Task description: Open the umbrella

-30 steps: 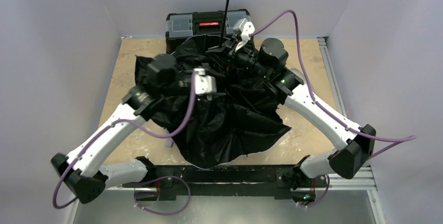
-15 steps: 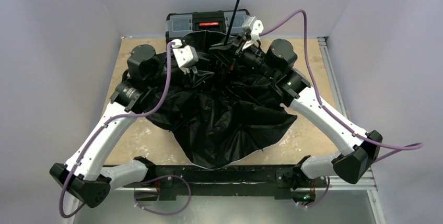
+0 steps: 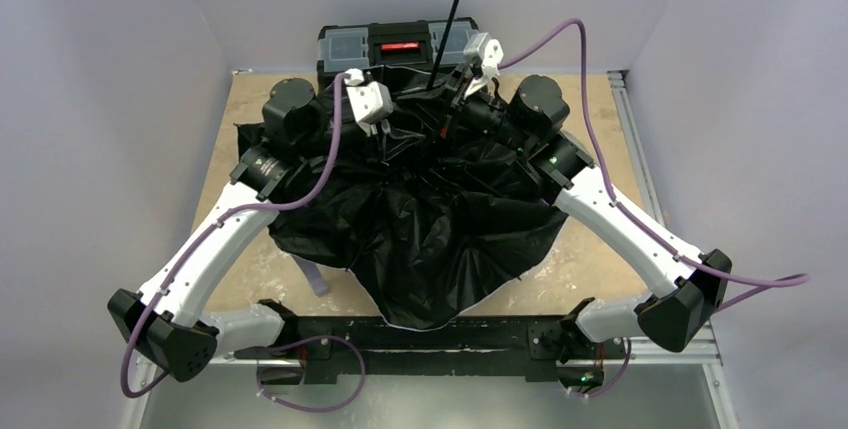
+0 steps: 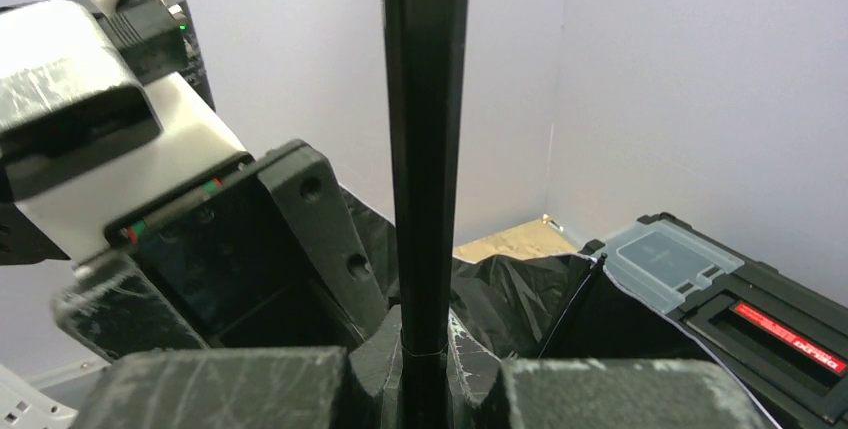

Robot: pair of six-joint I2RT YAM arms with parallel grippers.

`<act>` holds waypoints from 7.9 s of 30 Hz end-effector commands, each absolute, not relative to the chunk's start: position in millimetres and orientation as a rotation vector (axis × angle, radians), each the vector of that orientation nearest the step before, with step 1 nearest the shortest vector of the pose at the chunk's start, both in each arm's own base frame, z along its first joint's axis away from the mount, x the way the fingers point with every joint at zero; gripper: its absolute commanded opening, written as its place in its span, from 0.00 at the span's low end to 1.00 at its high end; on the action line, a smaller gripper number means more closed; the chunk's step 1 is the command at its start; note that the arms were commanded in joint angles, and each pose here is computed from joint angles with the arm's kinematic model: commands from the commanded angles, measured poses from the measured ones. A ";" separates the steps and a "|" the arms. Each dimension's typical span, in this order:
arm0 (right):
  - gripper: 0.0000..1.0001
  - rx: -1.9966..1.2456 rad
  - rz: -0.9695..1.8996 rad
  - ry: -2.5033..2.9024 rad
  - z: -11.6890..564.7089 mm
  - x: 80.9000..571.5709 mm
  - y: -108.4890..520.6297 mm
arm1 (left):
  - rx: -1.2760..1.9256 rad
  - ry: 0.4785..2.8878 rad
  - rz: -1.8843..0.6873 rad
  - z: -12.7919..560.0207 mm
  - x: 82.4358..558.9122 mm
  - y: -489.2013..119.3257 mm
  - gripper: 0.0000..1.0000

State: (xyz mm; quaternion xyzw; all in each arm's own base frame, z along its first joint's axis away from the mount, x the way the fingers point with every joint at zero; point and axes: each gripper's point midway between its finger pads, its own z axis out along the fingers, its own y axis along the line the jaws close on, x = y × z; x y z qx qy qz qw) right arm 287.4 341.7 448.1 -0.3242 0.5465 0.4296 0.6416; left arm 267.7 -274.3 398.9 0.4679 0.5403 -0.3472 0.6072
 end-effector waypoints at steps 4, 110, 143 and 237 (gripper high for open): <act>0.00 -0.726 1.033 1.074 501.4 264.3 333.8 | 1.047 1.195 -0.761 421.0 282.0 -285.0 0.29; 0.00 -0.677 1.145 0.977 538.3 247.2 340.5 | 0.961 1.443 -0.823 389.2 287.2 -269.5 0.21; 0.00 -0.569 1.044 1.162 504.1 278.5 335.6 | 0.906 1.422 -0.551 398.1 303.7 -266.4 0.01; 0.00 -0.839 1.002 1.025 501.4 256.9 343.9 | 1.060 1.289 -0.533 395.5 286.6 -250.2 0.41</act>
